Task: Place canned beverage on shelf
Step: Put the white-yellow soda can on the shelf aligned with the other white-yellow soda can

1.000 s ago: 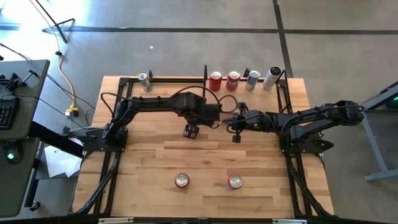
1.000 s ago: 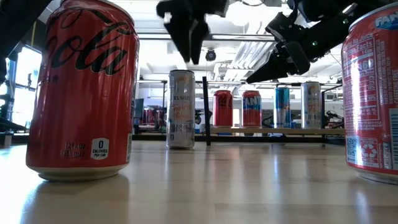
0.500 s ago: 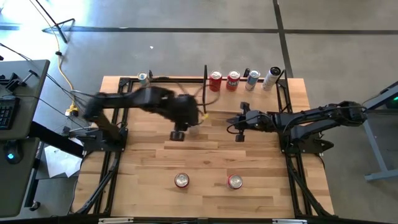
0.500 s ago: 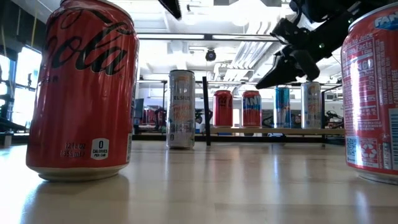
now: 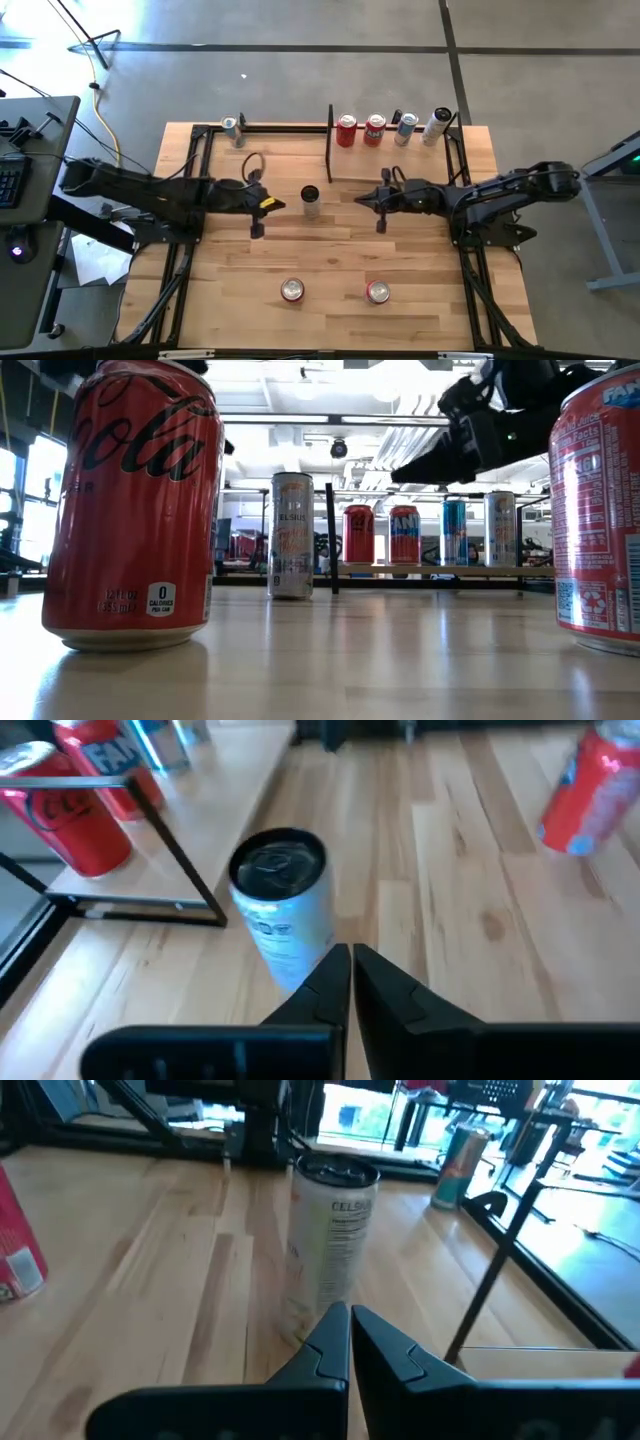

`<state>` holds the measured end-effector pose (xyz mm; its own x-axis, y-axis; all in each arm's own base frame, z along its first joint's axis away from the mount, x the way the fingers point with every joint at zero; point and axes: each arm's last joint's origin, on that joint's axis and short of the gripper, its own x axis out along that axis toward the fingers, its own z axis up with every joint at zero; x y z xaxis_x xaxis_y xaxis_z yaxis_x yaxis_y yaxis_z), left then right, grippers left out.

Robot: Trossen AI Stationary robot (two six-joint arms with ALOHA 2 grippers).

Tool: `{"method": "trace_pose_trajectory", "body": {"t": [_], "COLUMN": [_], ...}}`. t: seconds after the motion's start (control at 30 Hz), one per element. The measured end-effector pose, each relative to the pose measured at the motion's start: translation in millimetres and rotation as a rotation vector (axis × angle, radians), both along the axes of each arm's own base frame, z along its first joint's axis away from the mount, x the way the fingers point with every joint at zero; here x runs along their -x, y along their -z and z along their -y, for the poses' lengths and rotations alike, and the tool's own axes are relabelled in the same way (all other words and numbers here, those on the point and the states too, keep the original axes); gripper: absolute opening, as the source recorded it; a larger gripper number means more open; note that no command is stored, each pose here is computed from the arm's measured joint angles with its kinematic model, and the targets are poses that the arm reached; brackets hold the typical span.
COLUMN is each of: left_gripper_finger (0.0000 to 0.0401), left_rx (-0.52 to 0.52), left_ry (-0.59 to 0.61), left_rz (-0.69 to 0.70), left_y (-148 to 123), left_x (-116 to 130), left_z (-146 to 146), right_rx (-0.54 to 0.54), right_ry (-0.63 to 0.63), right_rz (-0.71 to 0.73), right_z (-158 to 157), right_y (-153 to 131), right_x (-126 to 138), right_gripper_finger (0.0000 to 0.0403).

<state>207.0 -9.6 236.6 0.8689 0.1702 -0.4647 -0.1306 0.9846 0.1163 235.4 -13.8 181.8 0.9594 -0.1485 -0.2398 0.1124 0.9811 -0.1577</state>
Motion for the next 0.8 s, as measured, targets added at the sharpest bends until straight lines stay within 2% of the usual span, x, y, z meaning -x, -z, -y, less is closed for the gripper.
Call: {"method": "trace_pose_trajectory", "body": {"t": [0.13,0.23,0.33,0.43,0.6,0.7,0.8], "left_gripper_finger": [0.0002,0.0001,0.0001,0.0001,0.0,0.0,0.0], "left_rx": [0.013,0.016,0.014,0.011,0.011,0.0,0.004], "left_ry": [-0.018,-0.041,-0.067,-0.099,-0.132,-0.128,-0.129], "left_rz": [0.096,0.138,0.151,0.164,0.204,0.216,0.223], "left_y": [33,49,62,68,67,66,65], "left_x": [9,12,17,20,21,21,21], "left_z": [-6,-12,-17,-22,-28,-29,-29], "right_rx": [-0.007,-0.007,-0.019,-0.061,-0.084,-0.081,-0.067], "right_ry": [0.004,0.004,0.007,0.016,0.009,0.017,0.05], "right_rz": [-0.022,-0.024,-0.02,0.016,0.041,0.049,0.047], "right_z": [1,2,3,4,5,6,7], "right_y": [5,4,1,-7,-14,-16,-14], "right_x": [-18,-37,-54,-71,-97,-112,-123], "right_gripper_finger": [0.0003,0.0029,0.0084,0.0158,0.0273,0.0308,0.0317]}}
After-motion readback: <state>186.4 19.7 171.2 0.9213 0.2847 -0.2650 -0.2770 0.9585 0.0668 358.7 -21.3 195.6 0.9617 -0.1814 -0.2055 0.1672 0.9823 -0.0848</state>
